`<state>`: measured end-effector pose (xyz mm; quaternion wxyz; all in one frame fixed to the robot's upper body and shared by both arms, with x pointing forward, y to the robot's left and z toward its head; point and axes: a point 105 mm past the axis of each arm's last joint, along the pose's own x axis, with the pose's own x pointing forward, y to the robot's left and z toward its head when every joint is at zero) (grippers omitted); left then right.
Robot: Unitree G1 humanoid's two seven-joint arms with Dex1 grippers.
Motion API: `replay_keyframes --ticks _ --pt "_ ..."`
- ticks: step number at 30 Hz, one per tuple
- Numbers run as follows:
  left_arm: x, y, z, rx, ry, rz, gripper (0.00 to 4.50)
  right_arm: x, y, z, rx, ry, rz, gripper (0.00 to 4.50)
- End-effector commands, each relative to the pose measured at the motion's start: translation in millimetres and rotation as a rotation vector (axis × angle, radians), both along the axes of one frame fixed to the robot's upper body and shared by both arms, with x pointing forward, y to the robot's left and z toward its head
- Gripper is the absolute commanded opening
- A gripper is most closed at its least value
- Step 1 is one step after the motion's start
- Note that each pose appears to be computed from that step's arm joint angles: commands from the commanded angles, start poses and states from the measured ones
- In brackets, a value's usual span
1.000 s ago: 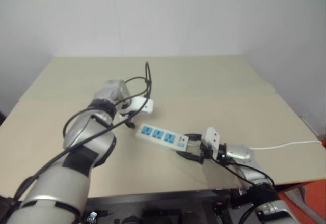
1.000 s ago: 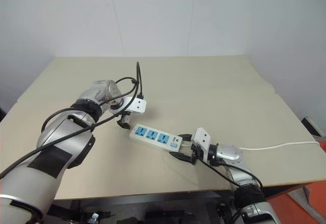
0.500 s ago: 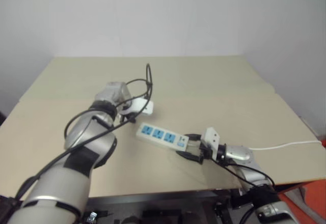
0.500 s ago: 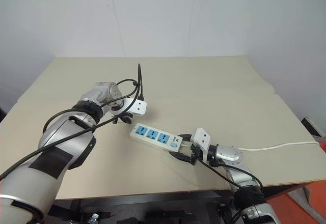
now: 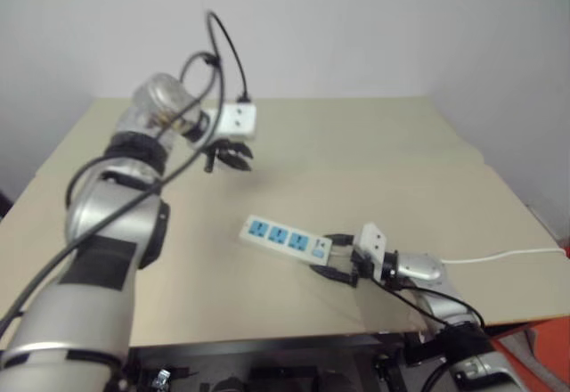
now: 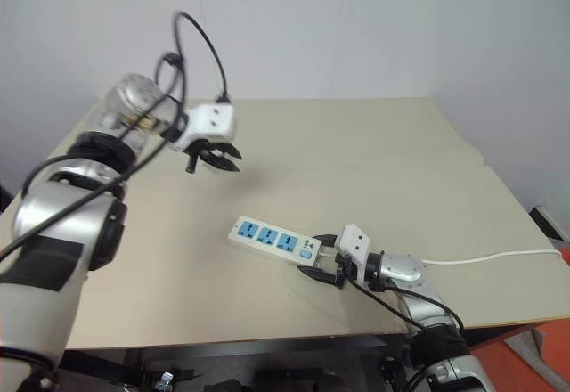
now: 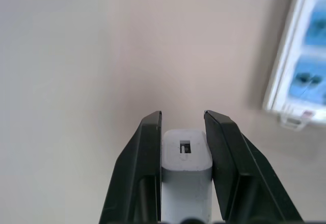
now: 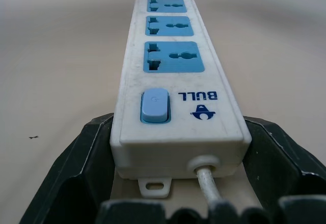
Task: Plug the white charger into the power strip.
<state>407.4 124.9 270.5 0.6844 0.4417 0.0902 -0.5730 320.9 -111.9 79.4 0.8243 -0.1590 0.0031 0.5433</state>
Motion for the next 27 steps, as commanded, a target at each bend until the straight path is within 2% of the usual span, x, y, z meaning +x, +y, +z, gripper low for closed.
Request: replay_keyframes --ticks 1,3,5,10,13,15,19,22,27 --pt "-19 -6 50 -0.400 0.027 -0.118 0.98 -3 -11 -20 -0.084 0.066 0.020 3.45" --pt "-31 -8 59 -0.695 0.144 -0.200 0.98 -1 -11 -18 -0.085 0.065 0.039 3.45" --pt "-46 -7 52 -0.869 0.285 -0.286 0.98 2 -12 -17 -0.088 0.062 0.051 3.45" --pt "-74 -15 -8 -0.997 0.507 -0.394 0.98 6 -11 -18 -0.096 0.080 0.085 3.45" --pt "-82 -30 -42 -0.972 0.616 -0.380 0.98 5 -9 -21 -0.112 0.087 0.115 3.45" --pt "-84 -37 -62 -0.942 0.613 -0.375 0.98 5 -9 -21 -0.111 0.088 0.116 3.45" --pt "-79 -44 -78 -0.960 0.654 -0.350 0.98 5 -6 -22 -0.110 0.085 0.122 3.45" --pt "-75 -52 -92 -0.879 0.618 -0.335 0.98 3 -5 -23 -0.106 0.082 0.125 3.45" --pt "-66 -60 -101 -0.883 0.570 -0.328 0.98 1 -1 -22 -0.096 0.076 0.127 3.45"
